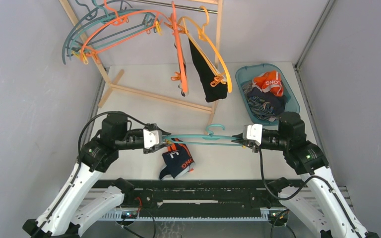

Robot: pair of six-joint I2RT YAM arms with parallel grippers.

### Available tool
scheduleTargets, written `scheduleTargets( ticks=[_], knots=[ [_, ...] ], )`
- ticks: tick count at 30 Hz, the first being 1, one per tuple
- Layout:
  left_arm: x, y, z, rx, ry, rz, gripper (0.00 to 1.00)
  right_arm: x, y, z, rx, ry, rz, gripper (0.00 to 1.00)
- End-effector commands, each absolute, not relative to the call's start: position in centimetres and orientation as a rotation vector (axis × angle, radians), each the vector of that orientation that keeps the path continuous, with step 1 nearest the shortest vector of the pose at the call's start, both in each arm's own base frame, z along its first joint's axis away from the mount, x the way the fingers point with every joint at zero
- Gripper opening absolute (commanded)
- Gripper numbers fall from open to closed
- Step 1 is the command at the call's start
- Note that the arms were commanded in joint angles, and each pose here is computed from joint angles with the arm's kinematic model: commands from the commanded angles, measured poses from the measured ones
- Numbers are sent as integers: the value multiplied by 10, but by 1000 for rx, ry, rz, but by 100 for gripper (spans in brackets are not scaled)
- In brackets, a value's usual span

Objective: Remove the underwear clipped to the hanger
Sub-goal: Remove the hanger from the clothesline, then place the hanger on the clothesline.

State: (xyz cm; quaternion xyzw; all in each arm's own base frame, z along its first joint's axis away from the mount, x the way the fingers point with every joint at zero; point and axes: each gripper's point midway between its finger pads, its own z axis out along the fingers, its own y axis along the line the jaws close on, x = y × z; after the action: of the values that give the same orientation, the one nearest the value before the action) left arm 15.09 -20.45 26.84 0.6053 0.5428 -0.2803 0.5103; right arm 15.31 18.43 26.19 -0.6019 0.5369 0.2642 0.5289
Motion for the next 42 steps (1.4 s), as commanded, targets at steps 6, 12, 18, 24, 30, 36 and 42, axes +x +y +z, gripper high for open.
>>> scheduleTargets(
  ticks=[6,12,18,24,30,36,42],
  knots=[
    [147,-205,265,1480,1251,-657,57,158,185,284,-1375,1225,623,0],
    [148,-204,269,1480,1234,-636,77,156,184,284,-1372,1224,651,0],
    [156,-196,277,1438,1231,-547,92,154,186,279,-1388,1232,682,0],
    [155,-184,288,1422,1200,-450,97,154,192,271,-1422,1242,697,0],
    [133,-174,297,1524,1243,-480,98,157,197,261,-1451,1250,686,0],
    [135,-187,319,1453,1334,-620,89,157,201,257,-1470,1258,691,0],
    [143,-206,311,1430,1479,-782,67,157,201,257,-1470,1257,690,0]
  ],
)
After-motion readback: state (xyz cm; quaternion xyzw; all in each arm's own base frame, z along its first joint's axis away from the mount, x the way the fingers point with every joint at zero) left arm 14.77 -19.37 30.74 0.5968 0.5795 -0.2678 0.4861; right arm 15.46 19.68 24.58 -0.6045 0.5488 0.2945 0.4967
